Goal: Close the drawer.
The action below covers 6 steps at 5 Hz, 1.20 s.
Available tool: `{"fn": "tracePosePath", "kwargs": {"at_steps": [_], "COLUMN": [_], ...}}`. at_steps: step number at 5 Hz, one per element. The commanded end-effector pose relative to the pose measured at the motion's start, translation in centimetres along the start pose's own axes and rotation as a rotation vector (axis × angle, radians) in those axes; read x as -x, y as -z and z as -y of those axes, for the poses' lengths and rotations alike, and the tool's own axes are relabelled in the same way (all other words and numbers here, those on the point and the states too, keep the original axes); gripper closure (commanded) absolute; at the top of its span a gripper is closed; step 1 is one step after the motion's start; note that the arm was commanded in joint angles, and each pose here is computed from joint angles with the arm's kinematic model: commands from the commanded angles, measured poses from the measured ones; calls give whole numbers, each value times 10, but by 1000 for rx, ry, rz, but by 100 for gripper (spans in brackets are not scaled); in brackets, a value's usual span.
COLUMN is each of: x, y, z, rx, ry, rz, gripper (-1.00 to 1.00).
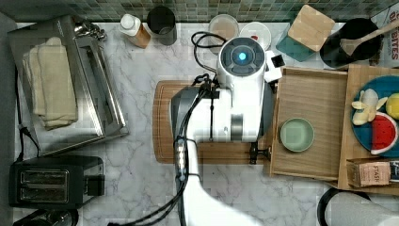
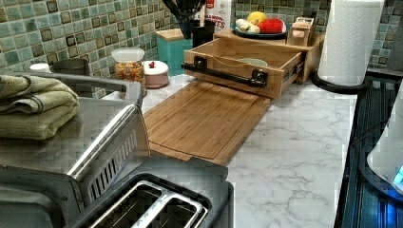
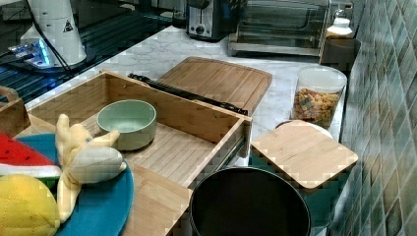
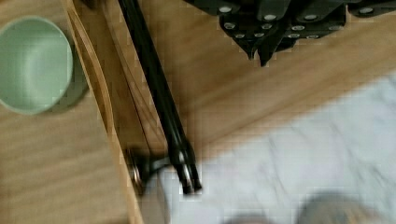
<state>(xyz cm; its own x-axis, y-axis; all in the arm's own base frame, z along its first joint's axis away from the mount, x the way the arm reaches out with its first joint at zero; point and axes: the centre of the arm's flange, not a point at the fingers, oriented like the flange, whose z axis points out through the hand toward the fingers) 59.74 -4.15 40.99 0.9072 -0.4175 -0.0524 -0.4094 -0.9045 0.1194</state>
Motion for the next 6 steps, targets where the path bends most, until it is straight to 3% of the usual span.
{"fn": "tracePosePath", "kwargs": {"at_steps": [1,2,4,6], "x": [-10,-12,-15,-15], "y": [-44,-48,-82,-101], "z": [38,37,22,9], "rx": [58,50,49,56], "ry": [121,131,199,233], "rz": [-38,-39,-149,-111], "gripper": [100,100,100,100]}}
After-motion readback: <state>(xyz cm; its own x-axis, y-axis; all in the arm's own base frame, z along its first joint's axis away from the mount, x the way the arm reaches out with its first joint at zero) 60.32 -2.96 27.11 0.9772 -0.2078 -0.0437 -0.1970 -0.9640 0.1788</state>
